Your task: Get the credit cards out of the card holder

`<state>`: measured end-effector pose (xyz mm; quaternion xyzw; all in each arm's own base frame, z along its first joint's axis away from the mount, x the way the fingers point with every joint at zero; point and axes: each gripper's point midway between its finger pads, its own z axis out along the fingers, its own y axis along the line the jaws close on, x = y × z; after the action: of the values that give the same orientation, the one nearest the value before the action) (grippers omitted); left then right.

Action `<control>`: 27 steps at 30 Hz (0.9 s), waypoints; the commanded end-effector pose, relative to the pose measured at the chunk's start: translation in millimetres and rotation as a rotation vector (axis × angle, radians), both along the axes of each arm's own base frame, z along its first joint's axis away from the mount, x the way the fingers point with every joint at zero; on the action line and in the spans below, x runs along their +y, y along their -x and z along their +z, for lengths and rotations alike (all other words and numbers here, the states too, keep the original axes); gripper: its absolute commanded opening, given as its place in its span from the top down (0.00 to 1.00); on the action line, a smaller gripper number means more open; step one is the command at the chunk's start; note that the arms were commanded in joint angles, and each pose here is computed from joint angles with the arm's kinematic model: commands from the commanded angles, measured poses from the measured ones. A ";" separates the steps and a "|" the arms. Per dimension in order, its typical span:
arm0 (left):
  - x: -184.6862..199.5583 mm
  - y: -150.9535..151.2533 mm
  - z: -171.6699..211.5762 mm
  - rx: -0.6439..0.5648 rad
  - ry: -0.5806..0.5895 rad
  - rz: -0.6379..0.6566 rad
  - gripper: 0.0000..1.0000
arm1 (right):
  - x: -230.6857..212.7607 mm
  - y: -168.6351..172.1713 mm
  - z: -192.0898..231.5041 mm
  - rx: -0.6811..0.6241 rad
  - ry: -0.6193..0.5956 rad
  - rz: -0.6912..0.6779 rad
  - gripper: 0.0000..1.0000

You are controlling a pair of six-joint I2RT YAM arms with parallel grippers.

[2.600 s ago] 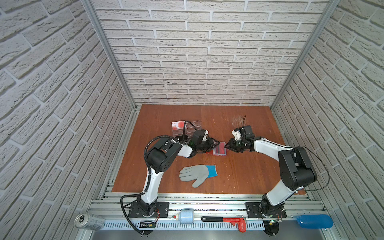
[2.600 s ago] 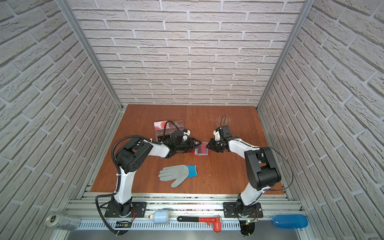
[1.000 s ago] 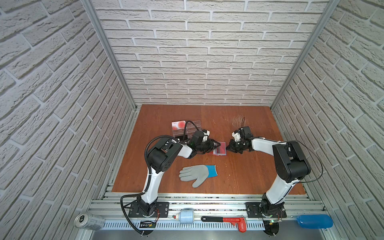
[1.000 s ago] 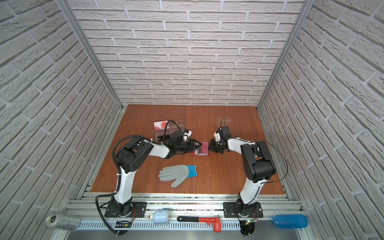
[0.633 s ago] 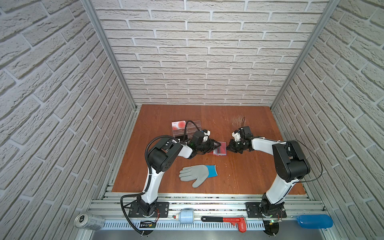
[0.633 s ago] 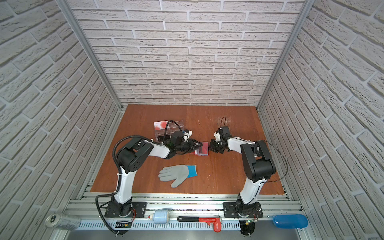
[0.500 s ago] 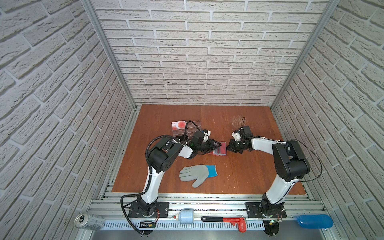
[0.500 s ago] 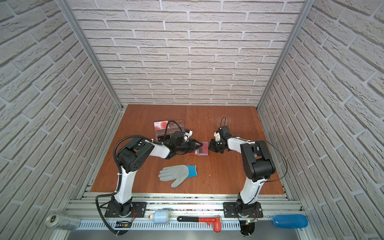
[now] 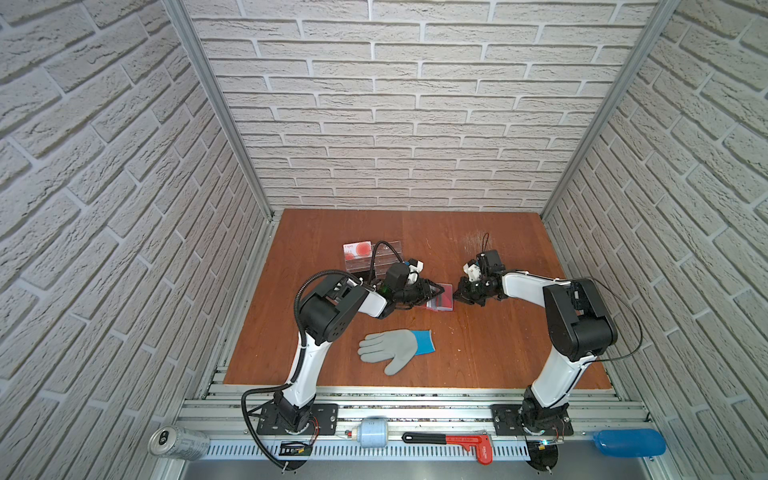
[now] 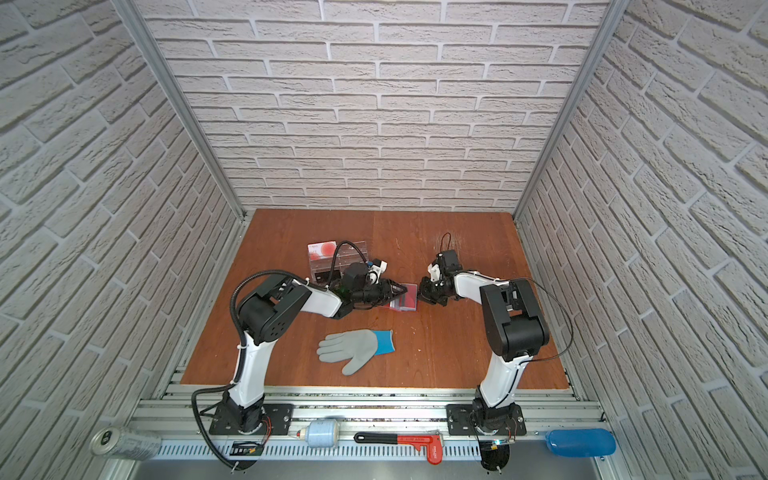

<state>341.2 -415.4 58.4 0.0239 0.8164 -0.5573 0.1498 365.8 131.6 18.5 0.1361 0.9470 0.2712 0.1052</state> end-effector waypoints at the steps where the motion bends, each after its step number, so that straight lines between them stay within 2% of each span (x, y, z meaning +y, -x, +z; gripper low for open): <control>1: -28.1 25.3 8.9 -0.045 0.053 -0.121 0.60 | 4.8 0.7 -21.9 0.024 0.017 0.013 0.94; 15: -39.4 36.5 1.0 -0.048 0.026 -0.157 0.63 | 9.1 -10.4 -19.0 0.015 -0.001 0.013 0.94; 27: -37.4 43.4 -6.3 -0.041 0.010 -0.164 0.65 | 3.5 -29.8 -15.0 0.011 0.064 0.023 0.94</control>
<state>349.3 -421.3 55.8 0.0312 0.8181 -0.5468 0.1754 373.9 130.4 18.9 0.1454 0.9522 0.2600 0.0677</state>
